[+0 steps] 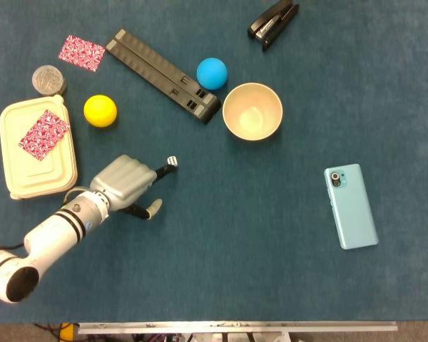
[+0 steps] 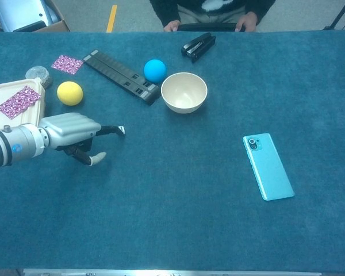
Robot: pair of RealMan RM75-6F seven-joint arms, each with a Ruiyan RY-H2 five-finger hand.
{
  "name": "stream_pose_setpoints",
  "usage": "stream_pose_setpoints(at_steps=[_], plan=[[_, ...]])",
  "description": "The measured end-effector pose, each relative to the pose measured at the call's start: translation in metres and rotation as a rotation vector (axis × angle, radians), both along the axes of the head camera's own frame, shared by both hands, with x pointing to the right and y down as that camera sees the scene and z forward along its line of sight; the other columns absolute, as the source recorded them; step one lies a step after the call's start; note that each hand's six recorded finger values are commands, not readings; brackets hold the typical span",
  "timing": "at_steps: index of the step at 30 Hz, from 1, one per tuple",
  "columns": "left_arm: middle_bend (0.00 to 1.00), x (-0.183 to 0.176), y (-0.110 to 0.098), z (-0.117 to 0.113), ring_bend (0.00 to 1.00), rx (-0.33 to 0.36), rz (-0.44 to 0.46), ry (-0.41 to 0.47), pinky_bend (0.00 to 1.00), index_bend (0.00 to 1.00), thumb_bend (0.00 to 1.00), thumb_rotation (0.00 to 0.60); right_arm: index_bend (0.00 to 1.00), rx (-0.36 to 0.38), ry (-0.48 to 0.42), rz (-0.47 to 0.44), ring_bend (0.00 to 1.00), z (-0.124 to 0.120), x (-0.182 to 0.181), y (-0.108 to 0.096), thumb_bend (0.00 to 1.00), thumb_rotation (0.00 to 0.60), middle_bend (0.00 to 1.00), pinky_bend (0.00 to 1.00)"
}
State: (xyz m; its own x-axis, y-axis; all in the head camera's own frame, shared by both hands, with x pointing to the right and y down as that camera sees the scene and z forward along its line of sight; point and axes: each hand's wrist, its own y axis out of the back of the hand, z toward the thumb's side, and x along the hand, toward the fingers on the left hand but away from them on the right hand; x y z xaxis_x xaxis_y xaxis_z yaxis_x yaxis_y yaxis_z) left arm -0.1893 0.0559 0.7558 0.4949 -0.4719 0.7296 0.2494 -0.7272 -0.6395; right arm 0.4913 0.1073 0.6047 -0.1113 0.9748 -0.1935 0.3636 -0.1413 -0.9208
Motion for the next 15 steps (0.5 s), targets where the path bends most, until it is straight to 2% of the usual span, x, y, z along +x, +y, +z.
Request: stream_pose_setpoints(at_steps=[15], plan=[[1.0, 0.0009, -0.004, -0.01, 1.0, 0.019, -0.011, 0.011, 1.0, 0.08, 0.49, 0.308, 0.25, -0.003, -0.004, 0.0, 0.09, 0.0016, -0.0001, 0.0004, 0.29, 0.6, 0.24, 0.06]])
